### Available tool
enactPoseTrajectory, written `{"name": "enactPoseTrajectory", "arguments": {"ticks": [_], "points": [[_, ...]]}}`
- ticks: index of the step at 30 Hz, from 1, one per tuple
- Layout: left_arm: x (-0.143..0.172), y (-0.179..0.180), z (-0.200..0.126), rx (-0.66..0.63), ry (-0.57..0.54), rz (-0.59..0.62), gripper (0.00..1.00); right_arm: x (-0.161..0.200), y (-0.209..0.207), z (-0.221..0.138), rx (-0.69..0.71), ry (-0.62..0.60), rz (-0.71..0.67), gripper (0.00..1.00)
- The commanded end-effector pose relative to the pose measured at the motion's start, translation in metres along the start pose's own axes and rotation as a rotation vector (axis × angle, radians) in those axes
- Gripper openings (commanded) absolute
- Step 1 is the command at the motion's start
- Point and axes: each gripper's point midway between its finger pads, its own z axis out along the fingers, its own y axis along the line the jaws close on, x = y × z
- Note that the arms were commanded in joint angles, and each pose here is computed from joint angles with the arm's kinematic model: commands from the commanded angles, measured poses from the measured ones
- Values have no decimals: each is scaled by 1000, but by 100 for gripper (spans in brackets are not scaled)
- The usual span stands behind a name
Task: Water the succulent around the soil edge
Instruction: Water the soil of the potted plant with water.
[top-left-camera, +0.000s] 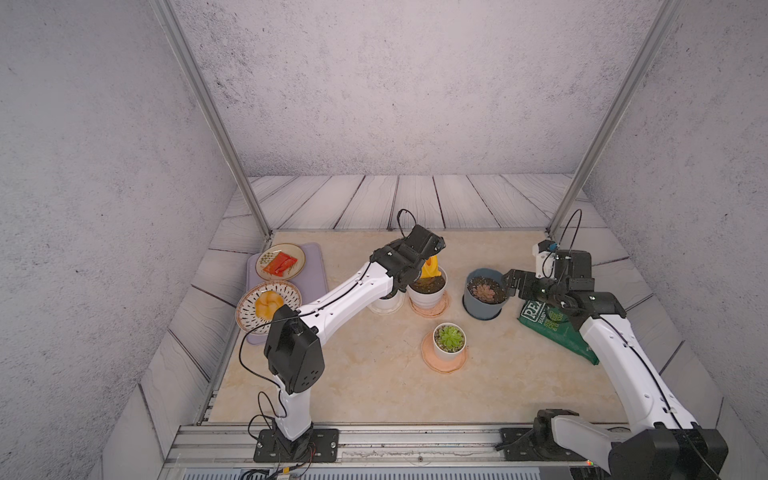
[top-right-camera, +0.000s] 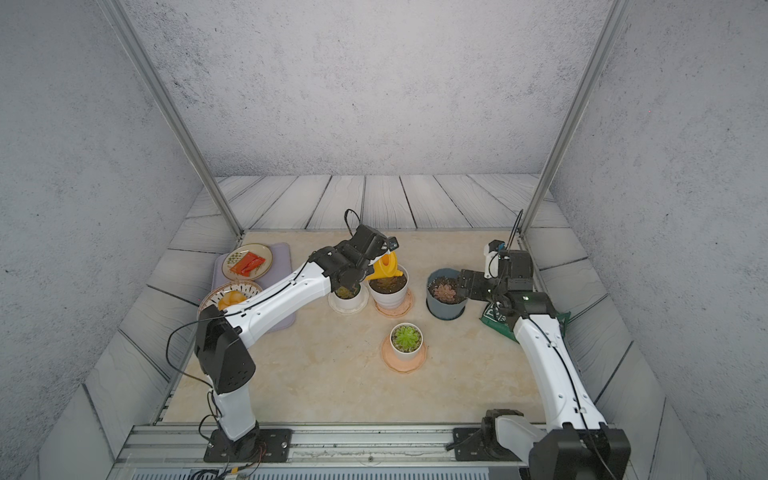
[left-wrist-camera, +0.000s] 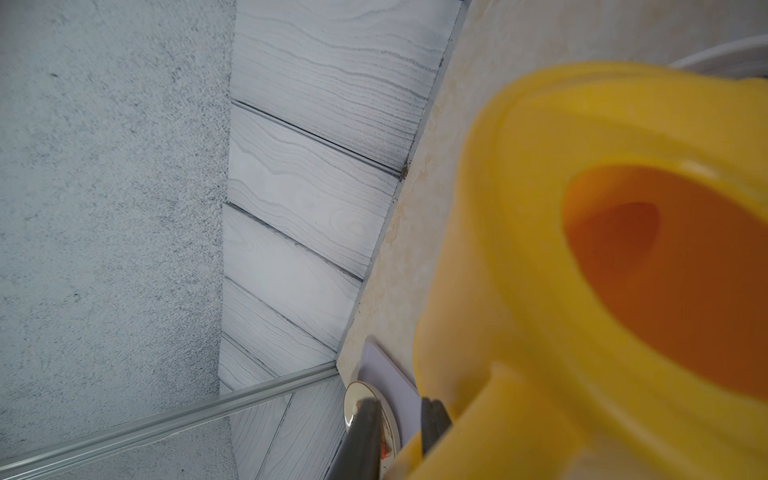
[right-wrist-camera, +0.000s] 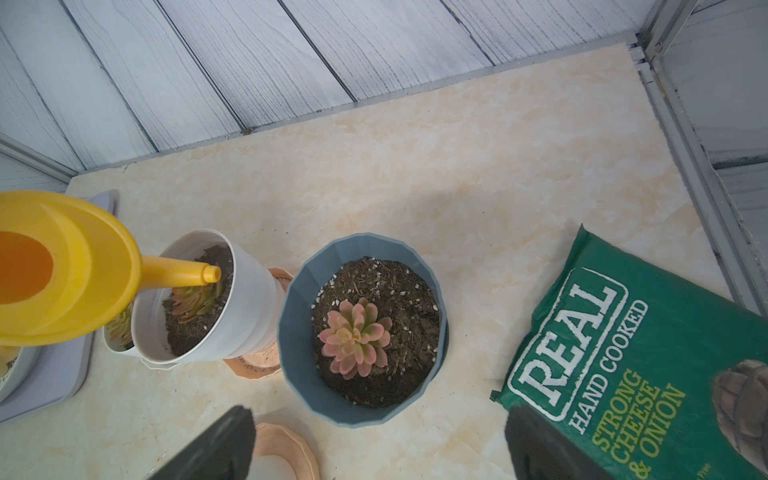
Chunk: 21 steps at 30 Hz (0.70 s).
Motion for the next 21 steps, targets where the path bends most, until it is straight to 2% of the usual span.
{"name": "enactPoseTrajectory", "arguments": {"ticks": [1, 10, 21], "points": [[-11, 22, -4, -66, 1, -22, 0, -1, -2, 0, 16, -13, -16, 99], [-4, 23, 3, -85, 59, 16, 0, -4, -4, -5, 33, -47, -21, 99], [16, 31, 5, -107, 129, 6, 0, -4, -5, -5, 37, -46, -22, 99]]}}
